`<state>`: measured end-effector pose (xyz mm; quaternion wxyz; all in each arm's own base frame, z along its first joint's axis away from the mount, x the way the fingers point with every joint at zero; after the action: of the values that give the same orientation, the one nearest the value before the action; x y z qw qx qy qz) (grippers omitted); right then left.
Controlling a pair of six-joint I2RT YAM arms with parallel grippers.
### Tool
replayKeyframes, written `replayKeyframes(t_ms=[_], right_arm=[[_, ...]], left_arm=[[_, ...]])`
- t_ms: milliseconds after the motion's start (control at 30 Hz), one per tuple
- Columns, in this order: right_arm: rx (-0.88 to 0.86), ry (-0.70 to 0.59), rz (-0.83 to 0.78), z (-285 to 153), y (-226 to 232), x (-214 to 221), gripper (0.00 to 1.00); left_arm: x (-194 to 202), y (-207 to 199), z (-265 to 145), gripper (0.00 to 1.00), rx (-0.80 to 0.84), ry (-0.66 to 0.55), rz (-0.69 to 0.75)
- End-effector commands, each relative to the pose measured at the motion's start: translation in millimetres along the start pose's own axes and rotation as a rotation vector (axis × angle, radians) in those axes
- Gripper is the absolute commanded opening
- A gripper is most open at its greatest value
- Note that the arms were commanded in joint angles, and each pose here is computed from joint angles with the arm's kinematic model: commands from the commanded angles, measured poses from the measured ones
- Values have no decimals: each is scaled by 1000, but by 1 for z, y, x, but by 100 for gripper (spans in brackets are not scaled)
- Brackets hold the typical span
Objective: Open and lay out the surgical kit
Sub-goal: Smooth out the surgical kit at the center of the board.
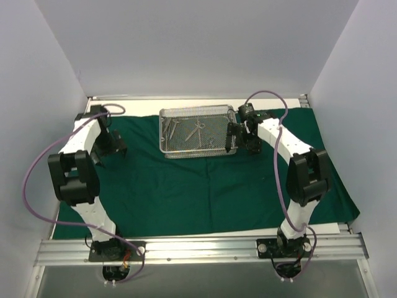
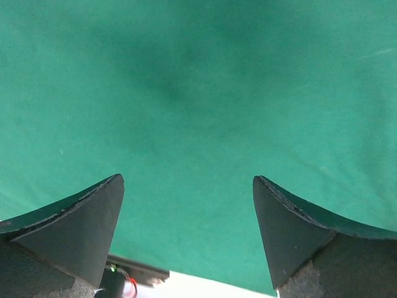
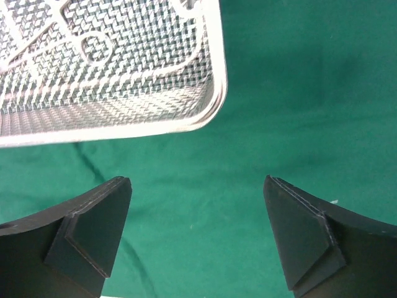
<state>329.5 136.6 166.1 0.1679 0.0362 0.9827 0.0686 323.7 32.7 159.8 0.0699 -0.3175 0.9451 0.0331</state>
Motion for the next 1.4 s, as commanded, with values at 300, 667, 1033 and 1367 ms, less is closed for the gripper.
replayKeyframes(t_ms=[300, 667, 1033, 1367], right_arm=[[183, -163, 114, 20, -45, -80, 97], [308, -107, 96, 60, -82, -119, 98], [248, 30, 113, 113, -90, -89, 95], [186, 152, 248, 137, -51, -49, 93]], left_arm=[[-67, -76, 21, 96, -2, -233, 121], [-87, -94, 57, 97, -137, -150, 118], [-102, -96, 100, 94, -231, -18, 154], [-134, -73, 113, 93, -114, -19, 156]])
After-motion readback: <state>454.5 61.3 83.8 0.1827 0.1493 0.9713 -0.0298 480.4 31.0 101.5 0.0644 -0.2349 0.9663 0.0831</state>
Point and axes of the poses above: each gripper's point midway between its finger pads, its own z axis out along the fingers, its own y axis along the line the jaws close on, x = y × z, the point moved 8 cm from there along -z, back along the fingers, and after that the axes turned 3 degrees about -z, right-handed, at the moved point
